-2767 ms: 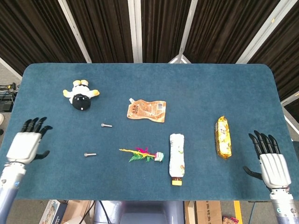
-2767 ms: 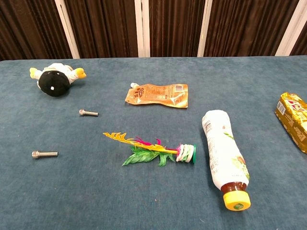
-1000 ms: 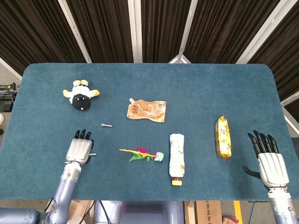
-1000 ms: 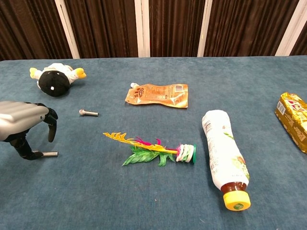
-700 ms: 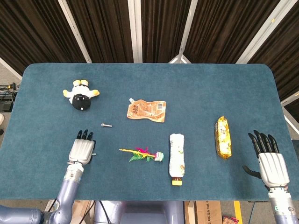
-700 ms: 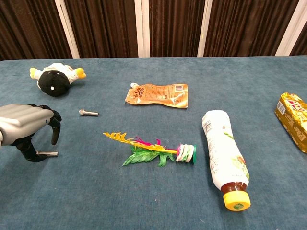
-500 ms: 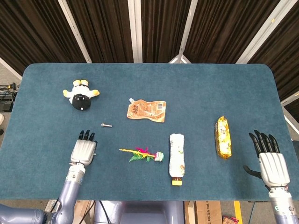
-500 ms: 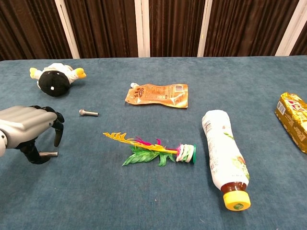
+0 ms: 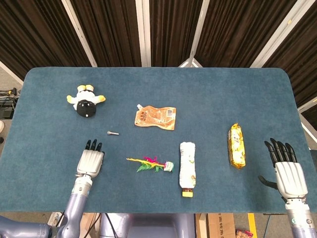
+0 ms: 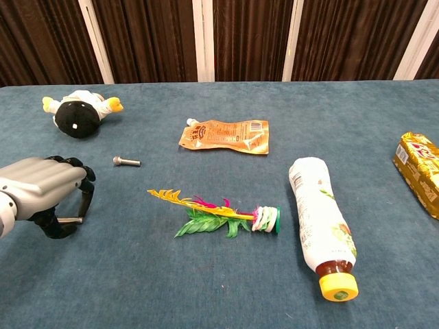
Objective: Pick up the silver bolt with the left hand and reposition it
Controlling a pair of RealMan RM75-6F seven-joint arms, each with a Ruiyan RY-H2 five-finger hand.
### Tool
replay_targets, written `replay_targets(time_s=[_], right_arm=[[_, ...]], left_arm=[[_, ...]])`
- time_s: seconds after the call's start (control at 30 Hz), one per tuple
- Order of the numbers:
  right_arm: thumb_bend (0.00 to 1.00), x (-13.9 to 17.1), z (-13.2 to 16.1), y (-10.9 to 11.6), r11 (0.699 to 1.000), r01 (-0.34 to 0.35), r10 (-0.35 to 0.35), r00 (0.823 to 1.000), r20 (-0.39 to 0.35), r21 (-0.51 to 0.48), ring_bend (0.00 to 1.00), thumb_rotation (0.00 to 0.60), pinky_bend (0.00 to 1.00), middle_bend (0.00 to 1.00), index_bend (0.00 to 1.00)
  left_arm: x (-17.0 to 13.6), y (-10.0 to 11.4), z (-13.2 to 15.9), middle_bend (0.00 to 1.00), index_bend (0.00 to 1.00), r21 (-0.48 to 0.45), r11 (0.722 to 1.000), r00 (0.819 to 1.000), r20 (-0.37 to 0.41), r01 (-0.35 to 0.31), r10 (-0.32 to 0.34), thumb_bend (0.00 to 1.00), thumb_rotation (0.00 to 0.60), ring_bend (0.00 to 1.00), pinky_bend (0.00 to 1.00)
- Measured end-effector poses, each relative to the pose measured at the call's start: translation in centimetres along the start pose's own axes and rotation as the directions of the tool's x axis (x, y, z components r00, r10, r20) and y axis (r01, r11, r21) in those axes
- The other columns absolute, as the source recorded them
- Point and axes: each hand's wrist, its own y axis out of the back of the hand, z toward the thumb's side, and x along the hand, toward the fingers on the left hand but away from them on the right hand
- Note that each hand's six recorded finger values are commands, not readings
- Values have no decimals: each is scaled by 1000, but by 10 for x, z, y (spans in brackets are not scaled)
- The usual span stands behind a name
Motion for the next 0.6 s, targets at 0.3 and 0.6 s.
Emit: replay_targets(time_s=[0.3,0.6], right_arm=[[115,-1,0,-3,1000,-8,8,1000,2,6,62,600,0,68,84],[115,-1,0,-3,1000,-9,9,1000,5,7,62,600,0,69,83]], left_arm=[[0,0,2,123,522,8,1000,1000,6,-7,7,497,600,0,0],[1,-1,5,126,530,11,1000,1000,12,-10,10,506,600,0,0]])
